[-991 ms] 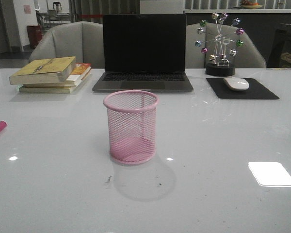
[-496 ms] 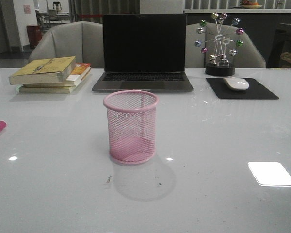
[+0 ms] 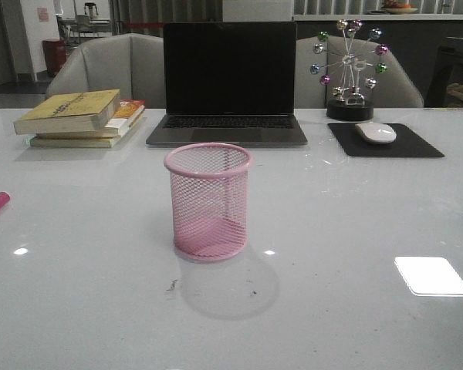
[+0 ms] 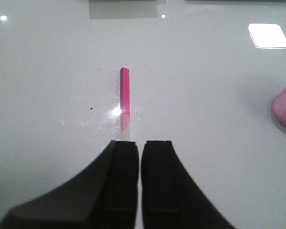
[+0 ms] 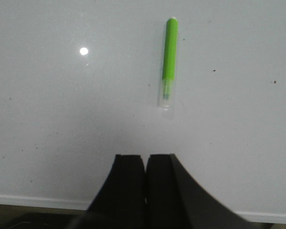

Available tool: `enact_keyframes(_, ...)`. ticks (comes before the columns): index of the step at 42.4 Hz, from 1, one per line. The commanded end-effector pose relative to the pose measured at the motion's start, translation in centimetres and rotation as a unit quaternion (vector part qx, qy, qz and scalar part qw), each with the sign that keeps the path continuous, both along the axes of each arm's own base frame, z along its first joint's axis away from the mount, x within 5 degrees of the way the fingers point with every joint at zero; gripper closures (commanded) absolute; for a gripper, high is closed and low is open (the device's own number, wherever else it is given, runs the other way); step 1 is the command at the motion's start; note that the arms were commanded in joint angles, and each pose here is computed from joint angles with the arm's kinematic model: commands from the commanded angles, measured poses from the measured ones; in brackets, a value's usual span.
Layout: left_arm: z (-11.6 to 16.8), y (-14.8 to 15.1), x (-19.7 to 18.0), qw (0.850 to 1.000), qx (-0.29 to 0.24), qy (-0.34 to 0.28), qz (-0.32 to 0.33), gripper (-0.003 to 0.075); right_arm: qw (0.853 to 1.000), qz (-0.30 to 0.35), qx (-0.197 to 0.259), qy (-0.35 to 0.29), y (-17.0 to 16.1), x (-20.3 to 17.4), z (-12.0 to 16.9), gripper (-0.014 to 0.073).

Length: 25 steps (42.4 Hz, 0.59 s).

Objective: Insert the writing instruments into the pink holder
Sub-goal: 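Grasp the green marker with the right gripper and lift it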

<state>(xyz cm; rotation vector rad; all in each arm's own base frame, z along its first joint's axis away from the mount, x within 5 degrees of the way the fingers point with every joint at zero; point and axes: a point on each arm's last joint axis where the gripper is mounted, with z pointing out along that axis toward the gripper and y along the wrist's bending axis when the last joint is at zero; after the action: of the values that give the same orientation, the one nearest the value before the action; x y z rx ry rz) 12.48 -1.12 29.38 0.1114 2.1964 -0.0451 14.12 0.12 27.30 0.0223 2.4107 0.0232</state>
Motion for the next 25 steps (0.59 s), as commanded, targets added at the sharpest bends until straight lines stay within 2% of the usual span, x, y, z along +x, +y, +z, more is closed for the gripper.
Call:
enact_keyframes(1, 1.4, -0.3, 0.8, 0.999, -0.013, -0.043, -0.006, 0.0344, 0.999, -0.002, 0.0, -0.034, -0.1, 1.4, 0.9, 0.0277)
enact_keyframes(4, 1.3, -0.7, 0.8, 0.999, -0.017, -0.042, -0.017, 0.0198, 1.0, -0.003, 0.0, -0.018, -0.1, 2.1, 0.5, 0.0153)
enact_keyframes(7, 1.3, -1.2, 0.7, 0.998, -0.017, -0.042, -0.036, 0.0141, 1.0, -0.016, 0.009, 0.004, -0.2, 3.0, 0.1, 0.0103)
enact_keyframes(18, 1.5, -3.5, 0.3, 0.99, -0.007, -0.057, -0.13, 0.0141, 0.996, -0.058, 0.016, 0.064, -1.9, 8.6, -1.0, 0.0108)
enact_keyframes(25, 1.6, -4.0, 0.1, 0.987, -0.006, -0.059, -0.153, 0.0141, 0.994, -0.065, 0.012, 0.089, -2.8, 13.0, -1.6, 0.0108)
